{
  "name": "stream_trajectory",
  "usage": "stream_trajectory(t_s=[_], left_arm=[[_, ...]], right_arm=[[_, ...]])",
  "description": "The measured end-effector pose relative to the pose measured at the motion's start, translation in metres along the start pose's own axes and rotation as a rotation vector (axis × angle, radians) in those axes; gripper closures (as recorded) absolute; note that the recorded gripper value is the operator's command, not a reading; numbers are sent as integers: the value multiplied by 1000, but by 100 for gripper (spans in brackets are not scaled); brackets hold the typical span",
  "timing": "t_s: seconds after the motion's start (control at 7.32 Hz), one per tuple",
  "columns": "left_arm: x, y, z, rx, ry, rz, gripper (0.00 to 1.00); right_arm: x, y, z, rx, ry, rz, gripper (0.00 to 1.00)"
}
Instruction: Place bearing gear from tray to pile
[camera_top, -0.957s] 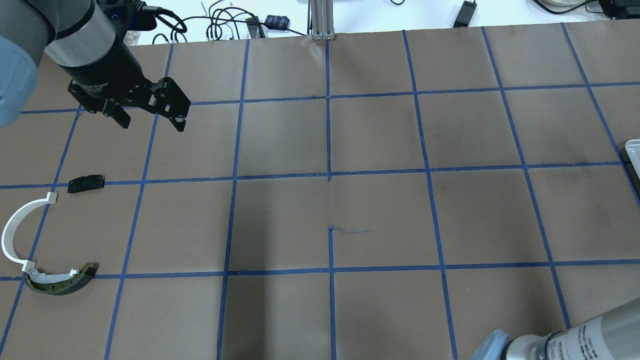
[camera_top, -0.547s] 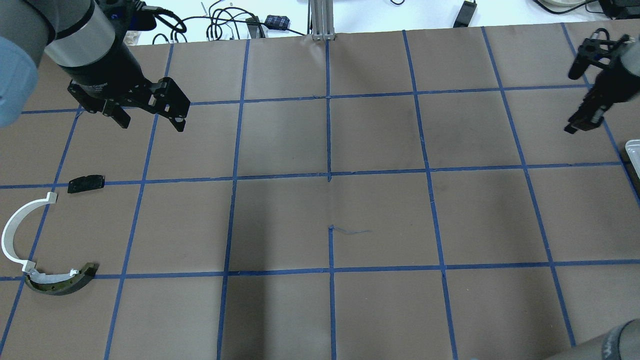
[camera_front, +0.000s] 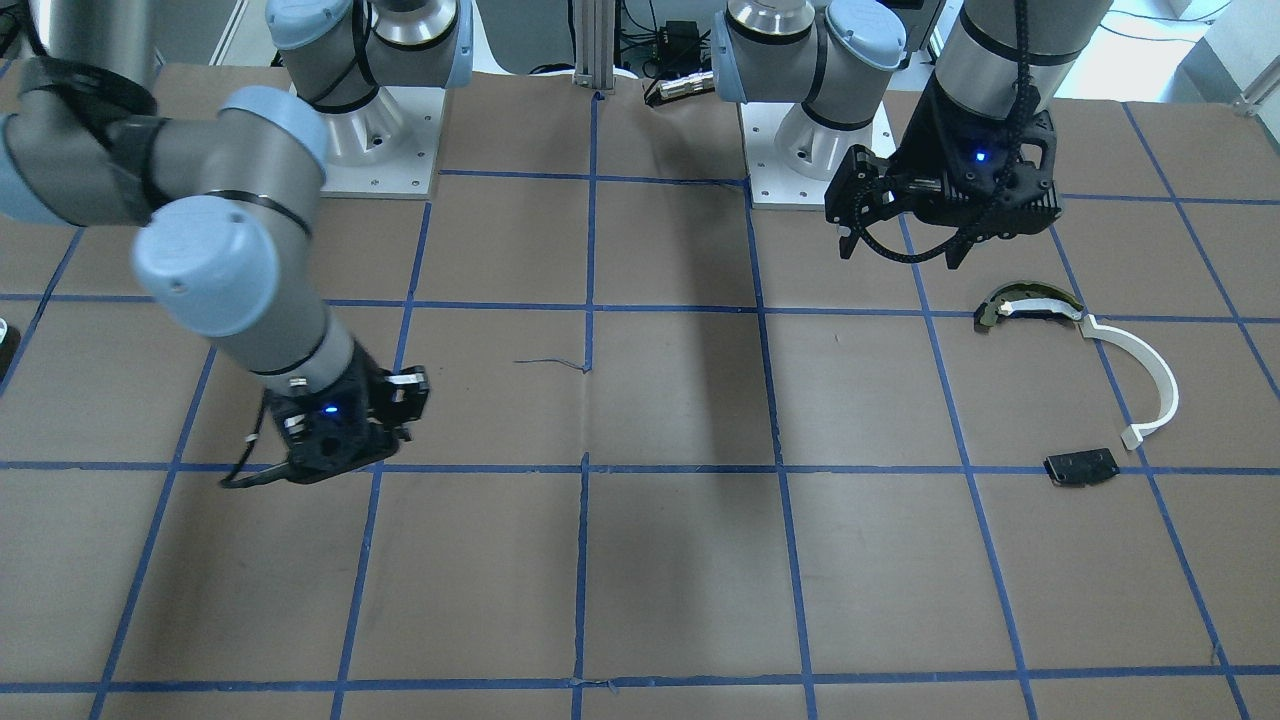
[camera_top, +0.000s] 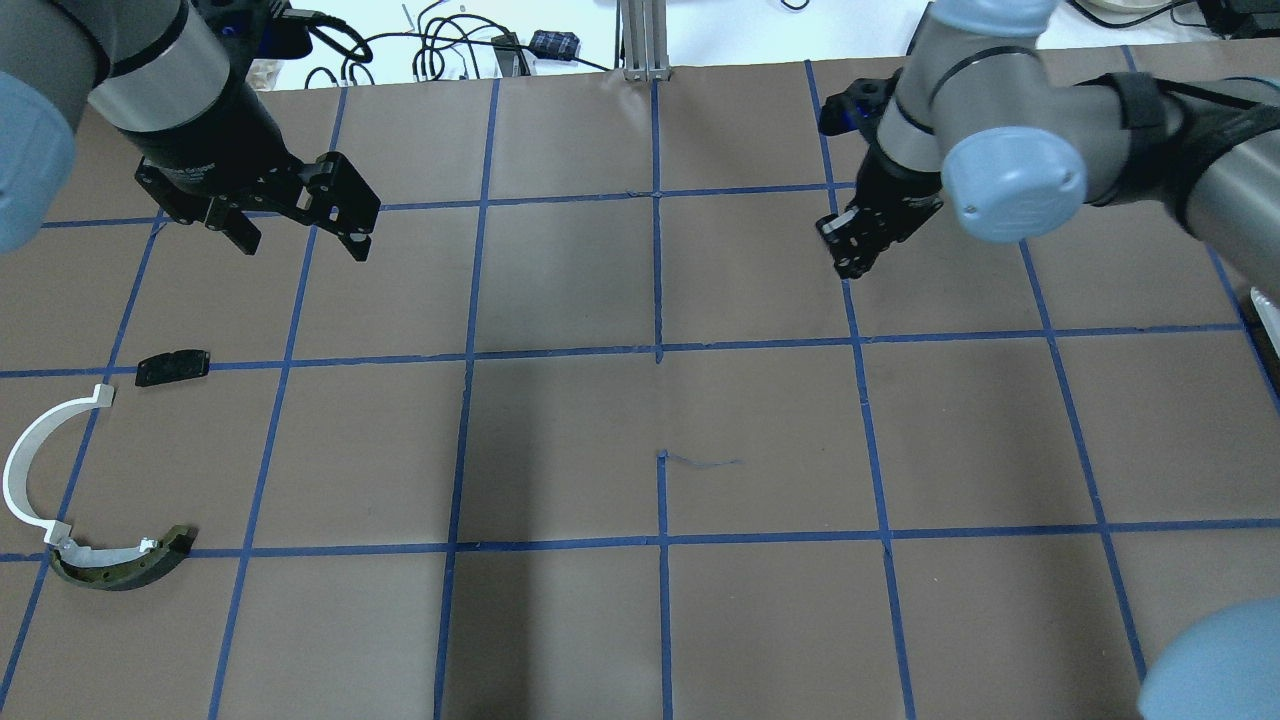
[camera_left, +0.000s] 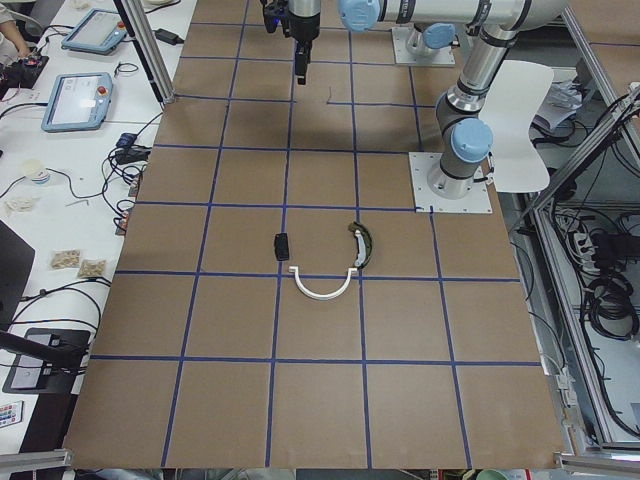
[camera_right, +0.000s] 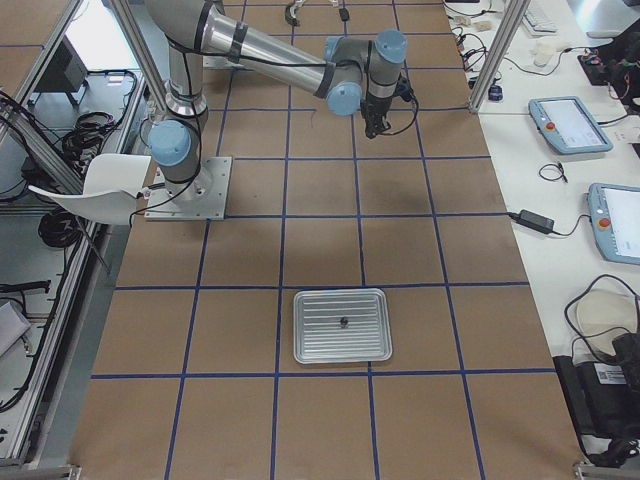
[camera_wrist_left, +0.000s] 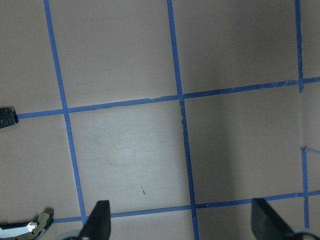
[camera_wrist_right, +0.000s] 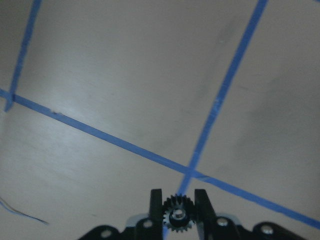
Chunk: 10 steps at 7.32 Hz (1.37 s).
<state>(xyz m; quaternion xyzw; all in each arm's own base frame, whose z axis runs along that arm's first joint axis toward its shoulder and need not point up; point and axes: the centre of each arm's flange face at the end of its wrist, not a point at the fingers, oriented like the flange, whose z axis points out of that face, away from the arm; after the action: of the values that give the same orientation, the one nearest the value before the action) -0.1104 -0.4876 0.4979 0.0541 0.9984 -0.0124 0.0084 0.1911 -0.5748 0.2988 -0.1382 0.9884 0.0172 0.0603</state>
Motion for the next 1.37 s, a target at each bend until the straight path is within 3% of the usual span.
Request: stream_trajectory(t_s=[0.14,0.41,0.55,0.68,0.82,1.09,1.37], left_arm=[[0,0,0,0,0,0,0],[0,0,0,1,0,0,0],[0,0,0,2,-1,0,0],[-1,0,-1,2,-1,-1,0],[-1,0,0,1,0,-1,0],[0,2,-1,1,2,3,0],[5,4,8,-20,12,4,0]], right_arm=[[-60,-4,26,-4,-24,95,100],[-148,0,84,-40,-31,184,100],[-168,3,106,-64,-26,207,39],[-182,6,119,-74,-20,224,7],[-196,10,124,-72,-14,240,0],[-202,8,116,-26,-1,246,0],[-128,-11,68,58,57,199,0]])
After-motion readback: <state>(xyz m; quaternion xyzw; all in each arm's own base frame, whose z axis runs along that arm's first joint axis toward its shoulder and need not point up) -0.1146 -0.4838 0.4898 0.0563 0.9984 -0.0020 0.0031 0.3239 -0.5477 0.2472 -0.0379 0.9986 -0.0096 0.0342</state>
